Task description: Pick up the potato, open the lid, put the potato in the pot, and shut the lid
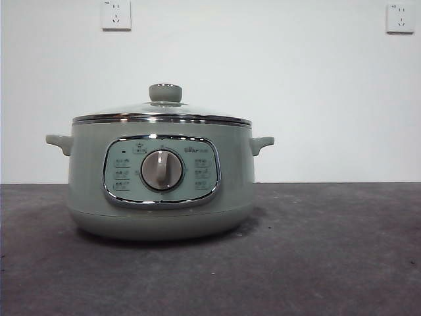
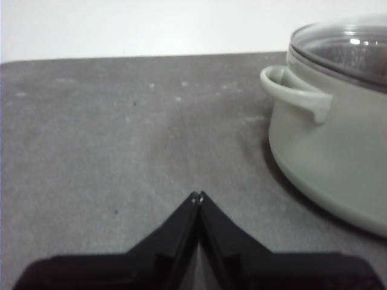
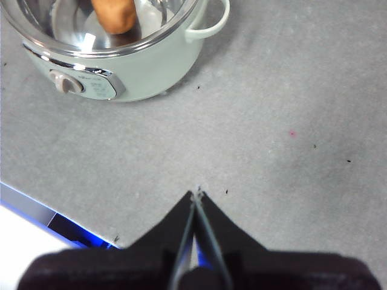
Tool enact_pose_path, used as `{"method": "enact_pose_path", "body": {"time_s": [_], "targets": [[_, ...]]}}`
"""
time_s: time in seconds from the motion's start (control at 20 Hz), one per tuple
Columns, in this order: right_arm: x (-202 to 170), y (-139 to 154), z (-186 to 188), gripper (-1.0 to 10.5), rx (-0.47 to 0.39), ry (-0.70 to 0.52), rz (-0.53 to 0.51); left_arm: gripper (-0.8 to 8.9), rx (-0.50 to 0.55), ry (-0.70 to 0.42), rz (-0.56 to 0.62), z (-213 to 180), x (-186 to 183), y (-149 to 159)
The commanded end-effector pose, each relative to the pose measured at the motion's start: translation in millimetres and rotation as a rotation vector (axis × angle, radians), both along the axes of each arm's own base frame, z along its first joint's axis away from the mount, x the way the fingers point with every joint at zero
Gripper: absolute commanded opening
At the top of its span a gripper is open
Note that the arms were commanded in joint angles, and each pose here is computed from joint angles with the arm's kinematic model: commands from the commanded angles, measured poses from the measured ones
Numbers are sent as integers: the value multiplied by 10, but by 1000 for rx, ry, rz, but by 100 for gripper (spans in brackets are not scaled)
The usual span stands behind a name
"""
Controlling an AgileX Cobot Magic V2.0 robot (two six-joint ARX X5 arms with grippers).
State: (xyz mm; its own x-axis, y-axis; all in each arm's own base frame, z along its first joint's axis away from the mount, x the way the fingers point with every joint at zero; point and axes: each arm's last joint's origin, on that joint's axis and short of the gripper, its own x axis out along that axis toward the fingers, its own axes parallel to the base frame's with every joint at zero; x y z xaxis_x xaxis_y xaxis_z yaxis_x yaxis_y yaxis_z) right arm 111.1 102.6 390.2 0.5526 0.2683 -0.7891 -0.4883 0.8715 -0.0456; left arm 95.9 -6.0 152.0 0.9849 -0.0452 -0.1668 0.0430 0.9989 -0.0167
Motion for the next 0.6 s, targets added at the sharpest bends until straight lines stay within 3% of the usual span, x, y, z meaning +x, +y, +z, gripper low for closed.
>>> {"method": "enact_pose_path", "body": {"time_s": [0.05, 0.6], "targets": [[4, 5, -22, 1, 0, 5, -5, -3, -14, -8, -2, -19, 2, -1], [5, 6, -22, 1, 1, 4, -5, -3, -11, 36, -1, -53, 21, -2]]}}
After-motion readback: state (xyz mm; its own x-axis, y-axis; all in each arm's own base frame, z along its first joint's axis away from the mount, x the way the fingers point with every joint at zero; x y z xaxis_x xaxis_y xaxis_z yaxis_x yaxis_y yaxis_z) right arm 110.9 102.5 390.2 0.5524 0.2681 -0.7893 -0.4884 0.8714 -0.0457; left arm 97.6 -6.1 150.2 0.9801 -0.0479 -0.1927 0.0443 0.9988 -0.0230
